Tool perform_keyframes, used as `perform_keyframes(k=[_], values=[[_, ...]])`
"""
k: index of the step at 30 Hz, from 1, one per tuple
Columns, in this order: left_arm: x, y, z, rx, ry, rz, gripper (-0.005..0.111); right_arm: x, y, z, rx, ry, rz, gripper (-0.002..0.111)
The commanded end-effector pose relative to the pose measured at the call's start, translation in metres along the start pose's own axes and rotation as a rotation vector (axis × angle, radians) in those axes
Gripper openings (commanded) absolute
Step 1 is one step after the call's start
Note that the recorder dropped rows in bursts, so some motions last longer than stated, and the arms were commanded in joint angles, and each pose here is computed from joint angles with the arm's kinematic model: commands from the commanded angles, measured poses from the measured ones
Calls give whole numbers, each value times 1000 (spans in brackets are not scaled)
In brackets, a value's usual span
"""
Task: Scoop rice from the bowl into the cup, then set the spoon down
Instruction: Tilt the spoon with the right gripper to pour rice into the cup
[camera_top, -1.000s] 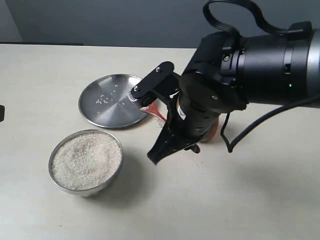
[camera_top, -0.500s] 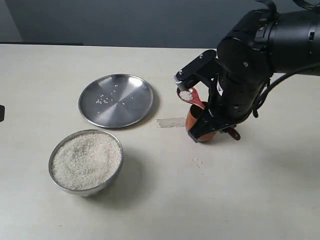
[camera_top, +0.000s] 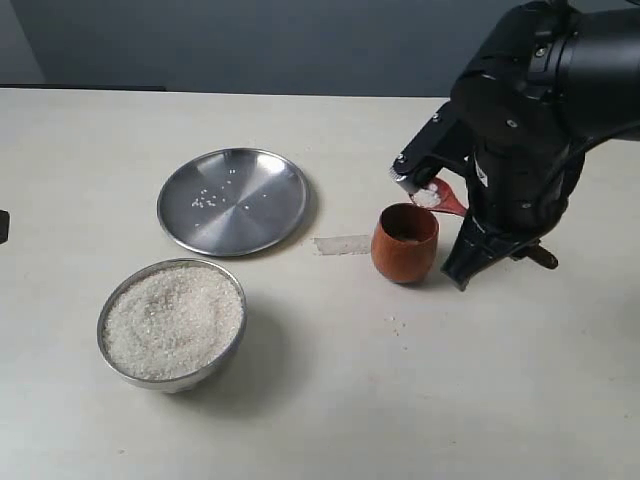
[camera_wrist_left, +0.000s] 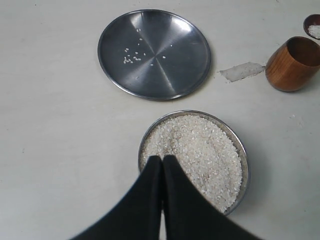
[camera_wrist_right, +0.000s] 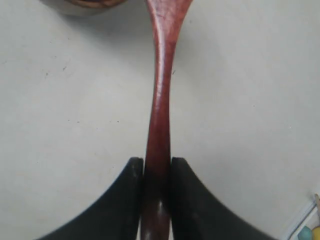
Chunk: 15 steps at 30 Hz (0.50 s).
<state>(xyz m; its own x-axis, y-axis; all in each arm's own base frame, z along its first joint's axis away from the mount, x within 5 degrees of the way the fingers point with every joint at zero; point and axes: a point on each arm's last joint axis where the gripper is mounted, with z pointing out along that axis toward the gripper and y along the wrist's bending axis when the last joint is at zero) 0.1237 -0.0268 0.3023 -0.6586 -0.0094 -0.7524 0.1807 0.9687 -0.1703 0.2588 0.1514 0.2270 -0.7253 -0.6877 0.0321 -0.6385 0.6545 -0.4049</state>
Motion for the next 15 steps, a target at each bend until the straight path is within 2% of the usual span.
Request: perform_keyframes(k=[1, 7, 15], values=[[-2, 0, -1, 0, -12, 7, 0, 2, -1, -3, -2, 8, -26, -1], [-2, 0, -1, 0, -12, 7, 0, 0, 4, -5, 7, 2, -80, -1], [-2, 0, -1, 0, -12, 7, 0, -2, 11, -11, 80, -1, -170, -1]])
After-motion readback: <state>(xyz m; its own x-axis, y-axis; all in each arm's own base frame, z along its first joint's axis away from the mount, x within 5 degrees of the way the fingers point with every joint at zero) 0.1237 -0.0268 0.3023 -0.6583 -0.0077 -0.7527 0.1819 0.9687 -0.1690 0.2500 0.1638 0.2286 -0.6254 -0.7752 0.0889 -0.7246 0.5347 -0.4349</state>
